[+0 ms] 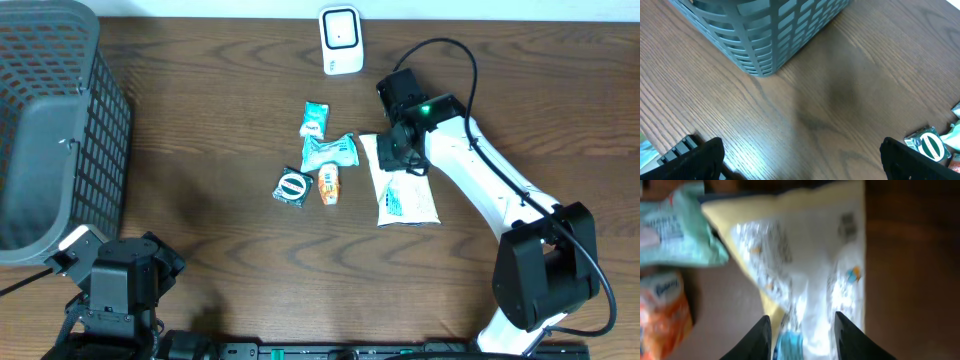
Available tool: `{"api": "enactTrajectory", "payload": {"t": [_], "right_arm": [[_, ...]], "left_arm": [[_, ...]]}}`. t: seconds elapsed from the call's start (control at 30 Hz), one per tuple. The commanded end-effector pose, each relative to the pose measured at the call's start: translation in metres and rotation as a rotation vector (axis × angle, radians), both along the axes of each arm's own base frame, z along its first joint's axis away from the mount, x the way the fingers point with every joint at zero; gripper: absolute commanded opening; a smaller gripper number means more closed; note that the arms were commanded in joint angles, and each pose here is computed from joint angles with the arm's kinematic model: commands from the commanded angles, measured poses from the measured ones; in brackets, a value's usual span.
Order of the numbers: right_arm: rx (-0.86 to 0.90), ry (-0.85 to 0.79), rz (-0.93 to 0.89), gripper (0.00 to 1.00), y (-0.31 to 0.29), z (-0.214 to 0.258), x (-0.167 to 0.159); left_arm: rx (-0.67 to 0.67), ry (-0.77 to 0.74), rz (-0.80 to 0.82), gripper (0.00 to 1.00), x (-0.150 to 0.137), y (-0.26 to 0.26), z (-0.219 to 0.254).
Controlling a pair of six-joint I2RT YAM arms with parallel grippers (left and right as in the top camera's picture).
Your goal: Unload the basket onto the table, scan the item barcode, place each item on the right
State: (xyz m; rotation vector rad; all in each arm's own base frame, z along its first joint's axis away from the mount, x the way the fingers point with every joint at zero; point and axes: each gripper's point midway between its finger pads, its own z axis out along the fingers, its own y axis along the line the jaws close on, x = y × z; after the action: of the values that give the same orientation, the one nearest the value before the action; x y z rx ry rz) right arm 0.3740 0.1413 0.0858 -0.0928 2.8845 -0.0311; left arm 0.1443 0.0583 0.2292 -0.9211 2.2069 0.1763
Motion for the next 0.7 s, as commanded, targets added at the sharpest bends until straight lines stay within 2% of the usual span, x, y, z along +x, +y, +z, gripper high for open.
{"api": "enactTrajectory", "payload": {"t": [0.0,0.23,0.33,0.4,0.5,0.67], "right_arm": [[-0.065,-0.041,-0.023,0.36,-0.009,-0.005,0.01],[-0.064,-0.03,-0.025,0.37,-0.006,-0.041,0.016],[-0.058,-0.029,-0.023,0.45,-0.002,-0.056,0.022],[-0.04,-0.028,-0.019,0.47,0.002,-0.061,0.024],[-0.044,-0.029,-0.01,0.5,0.001,-0.06,0.025],[-0.055,-0.005,-0.011,0.55,-0.003,-0.032,0.016]], "left_arm": [[0.006,-0.006,0.026,0.97,-0.001,0.004,0.001],[0.006,-0.006,0.026,0.98,-0.001,0.004,0.001],[0.006,-0.006,0.026,0.98,-0.001,0.004,0.001],[0.006,-0.006,0.026,0.98,-0.001,0.004,0.001],[0.006,-0.006,0.026,0.98,-0.001,0.004,0.001],[0.006,-0.006,0.026,0.98,-0.001,0.004,0.001]]}}
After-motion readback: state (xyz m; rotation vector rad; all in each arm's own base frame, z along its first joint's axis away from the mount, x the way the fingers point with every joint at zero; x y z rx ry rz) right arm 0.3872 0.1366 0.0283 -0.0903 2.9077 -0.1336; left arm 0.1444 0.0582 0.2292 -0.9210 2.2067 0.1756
